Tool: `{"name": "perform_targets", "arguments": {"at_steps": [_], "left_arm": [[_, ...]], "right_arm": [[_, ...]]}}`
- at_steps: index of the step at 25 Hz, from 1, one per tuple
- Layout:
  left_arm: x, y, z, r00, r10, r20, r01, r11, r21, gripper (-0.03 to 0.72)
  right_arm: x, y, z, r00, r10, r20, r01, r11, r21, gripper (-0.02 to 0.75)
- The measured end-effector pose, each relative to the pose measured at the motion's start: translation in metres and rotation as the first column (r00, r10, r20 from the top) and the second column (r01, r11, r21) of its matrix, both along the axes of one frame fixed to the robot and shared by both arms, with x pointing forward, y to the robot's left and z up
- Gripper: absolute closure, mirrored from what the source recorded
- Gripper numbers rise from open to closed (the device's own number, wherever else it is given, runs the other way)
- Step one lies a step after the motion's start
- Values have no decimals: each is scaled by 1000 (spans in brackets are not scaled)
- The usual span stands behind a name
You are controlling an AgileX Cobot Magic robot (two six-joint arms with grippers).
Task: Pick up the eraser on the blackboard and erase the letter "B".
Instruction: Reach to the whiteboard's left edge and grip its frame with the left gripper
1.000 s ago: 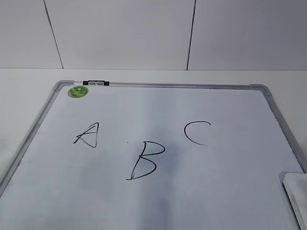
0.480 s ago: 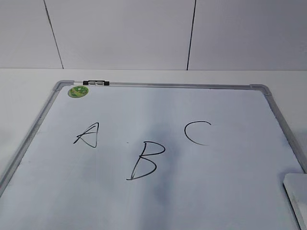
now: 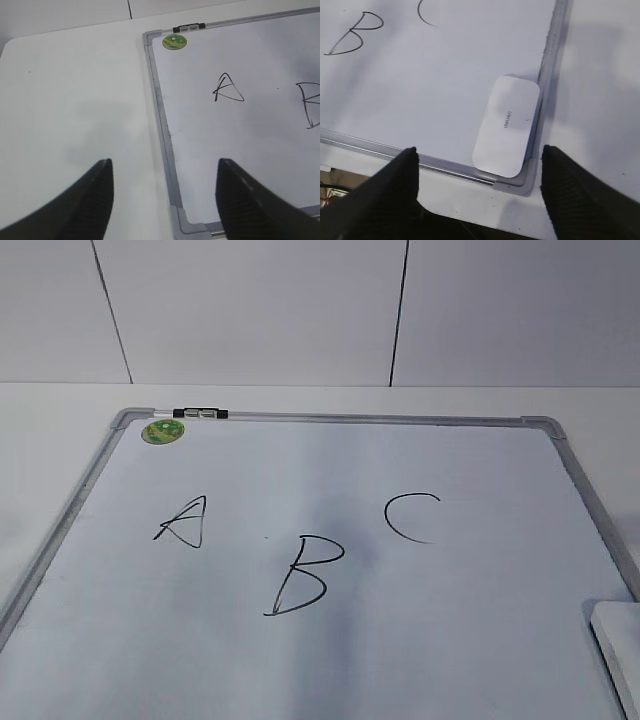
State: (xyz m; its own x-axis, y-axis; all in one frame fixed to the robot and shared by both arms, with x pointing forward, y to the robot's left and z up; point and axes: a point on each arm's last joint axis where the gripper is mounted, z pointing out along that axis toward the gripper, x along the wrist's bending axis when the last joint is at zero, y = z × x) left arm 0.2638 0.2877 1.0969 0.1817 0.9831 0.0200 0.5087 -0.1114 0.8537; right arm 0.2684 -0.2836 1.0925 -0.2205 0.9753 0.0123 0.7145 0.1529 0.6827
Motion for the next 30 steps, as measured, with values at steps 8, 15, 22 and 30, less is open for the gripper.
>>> {"name": "perform_targets", "arguments": {"at_steps": [8,15,22,30], "left_arm": [[7,0,-1,999,0,-34,0,1000,0,200],[7,0,-1,999,0,-34,0,1000,0,201],[7,0,-1,1000,1,-29,-1,1000,-1,202],[8,0,1,1000,3,-14,-3,1000,-2,202]], "right_arm": [[9,2,-1,999,-17,-51,19,999,42,145],[24,2,-3,992,-17,-127,23,998,50,144],[26,2,-4,990,-17,-137,24,998,50,145],[26,0,-4,990,-24,-137,29,999,34,145]]}}
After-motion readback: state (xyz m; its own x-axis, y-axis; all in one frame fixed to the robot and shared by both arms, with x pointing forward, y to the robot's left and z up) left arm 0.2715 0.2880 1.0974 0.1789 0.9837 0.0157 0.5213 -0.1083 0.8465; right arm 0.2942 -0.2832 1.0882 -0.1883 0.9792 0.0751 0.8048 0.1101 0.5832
